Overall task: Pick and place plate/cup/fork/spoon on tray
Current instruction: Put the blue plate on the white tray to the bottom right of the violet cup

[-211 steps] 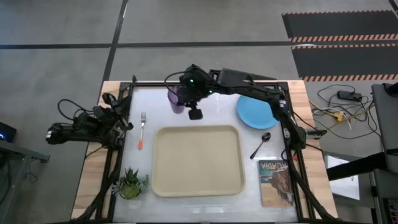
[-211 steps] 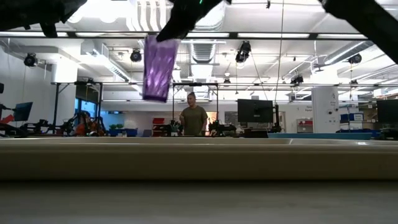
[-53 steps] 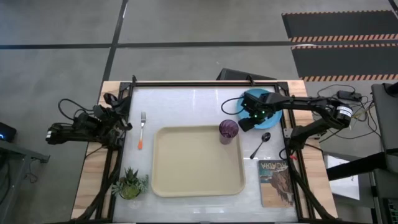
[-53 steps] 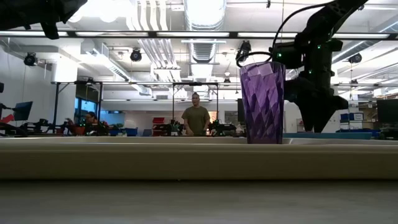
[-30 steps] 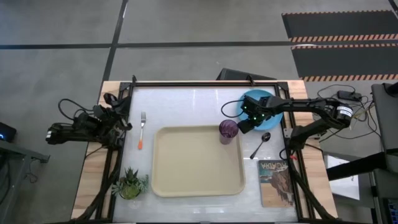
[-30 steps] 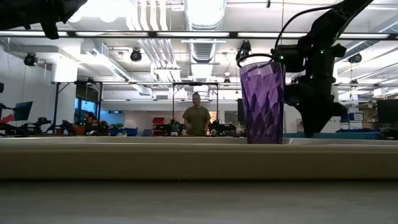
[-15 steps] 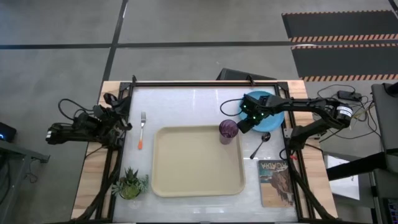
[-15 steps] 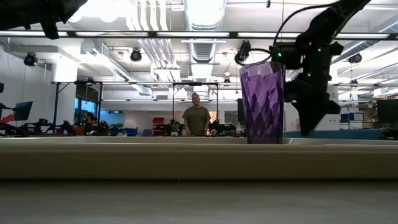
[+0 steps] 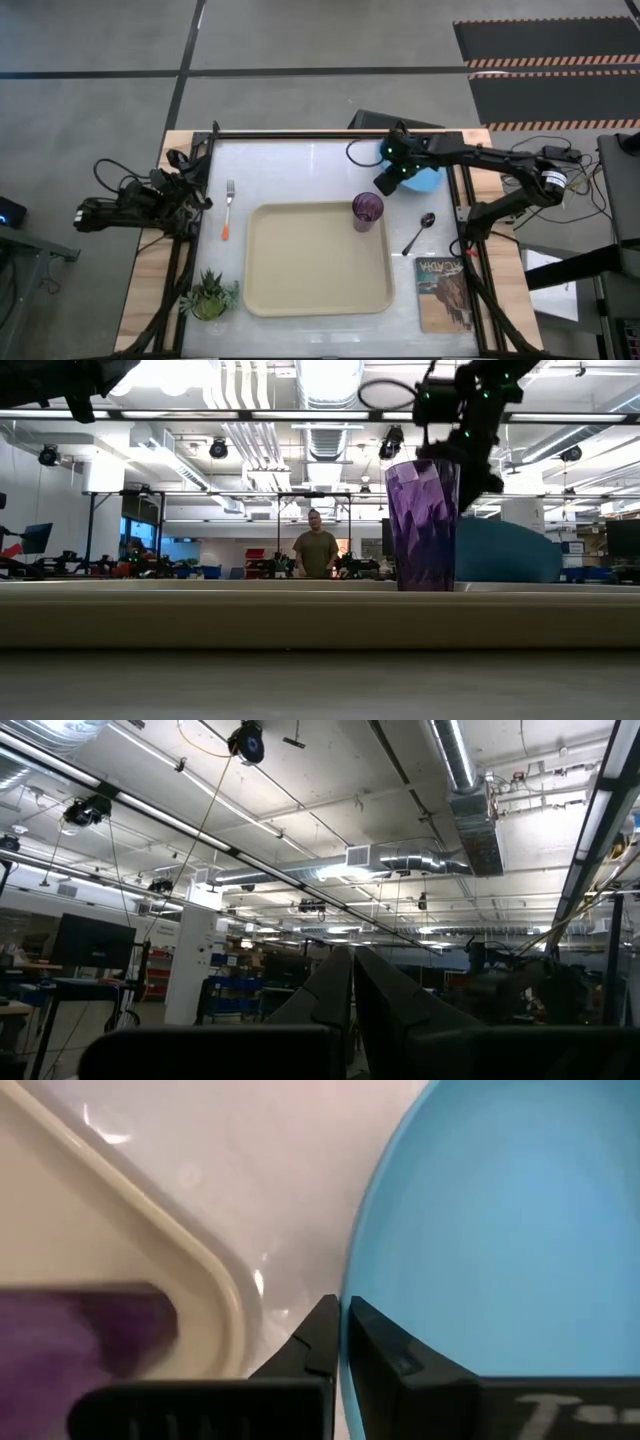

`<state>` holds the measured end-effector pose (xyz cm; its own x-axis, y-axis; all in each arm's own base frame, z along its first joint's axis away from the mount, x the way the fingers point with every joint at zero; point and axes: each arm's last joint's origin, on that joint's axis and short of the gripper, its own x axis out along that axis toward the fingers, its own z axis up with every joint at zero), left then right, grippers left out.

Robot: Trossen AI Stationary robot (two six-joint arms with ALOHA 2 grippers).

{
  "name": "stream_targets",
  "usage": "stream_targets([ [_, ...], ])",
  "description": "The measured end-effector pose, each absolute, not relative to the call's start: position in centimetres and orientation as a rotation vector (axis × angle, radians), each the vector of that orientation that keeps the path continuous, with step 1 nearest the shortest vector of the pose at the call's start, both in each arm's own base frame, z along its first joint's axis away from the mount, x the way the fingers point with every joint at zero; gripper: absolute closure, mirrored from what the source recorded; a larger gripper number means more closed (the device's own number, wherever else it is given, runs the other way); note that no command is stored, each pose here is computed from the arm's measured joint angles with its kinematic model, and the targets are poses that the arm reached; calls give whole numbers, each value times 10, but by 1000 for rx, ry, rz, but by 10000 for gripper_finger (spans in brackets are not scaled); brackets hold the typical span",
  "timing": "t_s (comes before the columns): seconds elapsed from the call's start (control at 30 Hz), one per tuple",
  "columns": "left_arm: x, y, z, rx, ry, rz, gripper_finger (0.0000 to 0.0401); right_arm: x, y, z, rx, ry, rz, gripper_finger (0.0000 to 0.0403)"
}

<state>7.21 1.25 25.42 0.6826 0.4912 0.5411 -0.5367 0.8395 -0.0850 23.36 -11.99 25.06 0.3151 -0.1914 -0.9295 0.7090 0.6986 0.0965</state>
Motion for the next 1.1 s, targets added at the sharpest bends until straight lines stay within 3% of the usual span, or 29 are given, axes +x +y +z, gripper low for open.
stream_targets([
  [0.5, 72, 13, 255, 81, -588, 578, 401, 261, -114, 325, 329, 854, -600, 395],
  [0.8, 71, 13, 256, 80, -592, 578, 401, 297, -84, 372, 185, 618, -423, 394],
  [1.1, 71, 13, 256, 77, -602, 579, 401, 360, -26, 370, -42, 661, -172, 394],
])
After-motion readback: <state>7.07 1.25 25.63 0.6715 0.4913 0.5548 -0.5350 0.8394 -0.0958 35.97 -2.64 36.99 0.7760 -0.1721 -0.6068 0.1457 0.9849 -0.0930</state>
